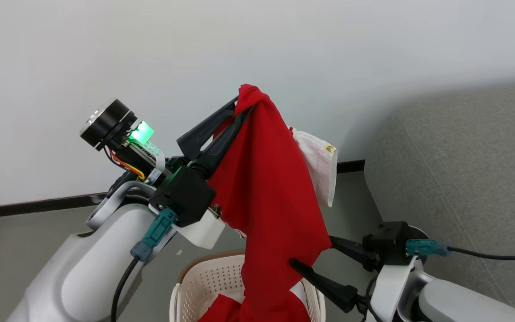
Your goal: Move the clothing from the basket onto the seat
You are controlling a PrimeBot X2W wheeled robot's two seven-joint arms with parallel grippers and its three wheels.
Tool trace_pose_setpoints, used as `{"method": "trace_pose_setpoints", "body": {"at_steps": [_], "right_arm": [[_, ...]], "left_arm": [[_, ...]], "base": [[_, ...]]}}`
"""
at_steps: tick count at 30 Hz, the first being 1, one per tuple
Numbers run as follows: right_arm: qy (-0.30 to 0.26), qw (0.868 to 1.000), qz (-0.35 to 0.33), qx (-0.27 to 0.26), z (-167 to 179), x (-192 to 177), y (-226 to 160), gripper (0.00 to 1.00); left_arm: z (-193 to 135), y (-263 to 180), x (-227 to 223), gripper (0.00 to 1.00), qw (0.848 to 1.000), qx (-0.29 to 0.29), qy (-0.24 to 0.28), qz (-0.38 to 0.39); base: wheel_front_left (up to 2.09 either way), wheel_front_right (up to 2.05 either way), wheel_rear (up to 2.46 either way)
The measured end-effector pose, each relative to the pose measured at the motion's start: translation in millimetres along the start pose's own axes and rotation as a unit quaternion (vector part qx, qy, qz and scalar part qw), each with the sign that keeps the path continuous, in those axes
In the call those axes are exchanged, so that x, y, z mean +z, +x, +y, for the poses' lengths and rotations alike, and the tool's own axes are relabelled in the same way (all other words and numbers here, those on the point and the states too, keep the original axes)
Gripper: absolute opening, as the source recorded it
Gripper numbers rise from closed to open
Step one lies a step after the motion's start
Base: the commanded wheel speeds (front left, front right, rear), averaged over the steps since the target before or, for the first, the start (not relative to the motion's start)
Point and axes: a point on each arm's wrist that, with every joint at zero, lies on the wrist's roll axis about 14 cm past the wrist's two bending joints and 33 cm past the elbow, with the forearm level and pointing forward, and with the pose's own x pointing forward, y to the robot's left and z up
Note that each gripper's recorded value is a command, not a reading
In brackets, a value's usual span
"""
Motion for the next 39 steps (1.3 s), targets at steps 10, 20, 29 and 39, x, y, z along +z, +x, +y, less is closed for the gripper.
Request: {"method": "trace_pose_setpoints", "body": {"at_steps": [10, 20, 29, 39], "right_arm": [[-0.011, 0.999, 0.000, 0.047, 11, 12, 19, 1.00], [-0.021, 0.997, 0.016, 0.067, 16, -1, 27, 0.00], [-0.026, 1.000, 0.003, 0.005, -26, 8, 12, 0.00], [-0.039, 0.993, -0.044, -0.103, -91, 45, -16, 0.00]], "left_arm": [[-2, 0, 5, 0.00, 1.000, -0.001, -0.001, 0.004], [1, -4, -11, 0.00, 0.999, 0.008, -0.018, 0.034], [-1, -27, -55, 0.00, 0.991, 0.042, -0.073, 0.103], [-43, -51, -88, 1.00, 0.964, 0.058, -0.209, 0.156]], "base": [[0.00, 0.00, 0.00], [0.00, 0.00, 0.00], [0.00, 0.00, 0.00], [0.00, 0.00, 0.00]]}}
